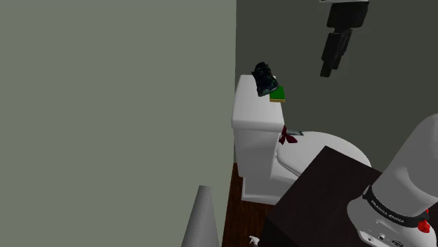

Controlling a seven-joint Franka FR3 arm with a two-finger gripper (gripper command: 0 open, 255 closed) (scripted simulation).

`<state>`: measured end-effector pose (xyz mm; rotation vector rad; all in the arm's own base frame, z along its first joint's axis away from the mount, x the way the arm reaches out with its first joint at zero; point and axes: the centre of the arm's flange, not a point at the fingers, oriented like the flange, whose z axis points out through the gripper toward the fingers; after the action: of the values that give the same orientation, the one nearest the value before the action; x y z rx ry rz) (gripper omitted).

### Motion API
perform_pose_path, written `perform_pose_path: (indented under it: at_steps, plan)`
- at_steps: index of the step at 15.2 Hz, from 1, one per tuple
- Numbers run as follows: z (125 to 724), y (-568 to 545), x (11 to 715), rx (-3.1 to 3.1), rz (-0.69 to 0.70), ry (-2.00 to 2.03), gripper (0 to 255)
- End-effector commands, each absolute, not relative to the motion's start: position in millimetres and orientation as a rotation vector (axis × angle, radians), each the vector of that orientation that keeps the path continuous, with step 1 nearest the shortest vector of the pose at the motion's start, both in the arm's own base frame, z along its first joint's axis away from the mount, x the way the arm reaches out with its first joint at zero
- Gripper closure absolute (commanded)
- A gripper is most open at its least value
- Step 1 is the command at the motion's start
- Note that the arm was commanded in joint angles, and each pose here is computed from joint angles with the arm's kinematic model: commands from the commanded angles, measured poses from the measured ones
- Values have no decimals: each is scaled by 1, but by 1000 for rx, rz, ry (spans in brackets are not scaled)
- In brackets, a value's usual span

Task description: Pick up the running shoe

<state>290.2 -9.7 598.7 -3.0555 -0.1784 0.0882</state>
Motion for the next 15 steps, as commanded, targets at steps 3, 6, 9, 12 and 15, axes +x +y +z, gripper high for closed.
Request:
perform_pose_path:
  at_steps: [3,6,9,12,15]
  plan:
    - [591,-22,310,-3085,102,-220,0]
    - [580,-39,340,-3129,122,-283,0]
    - [569,-55,370,-3171,143,-348,0]
    - [559,-71,401,-3212,164,-414,0]
    - [550,-86,432,-3251,186,-483,0]
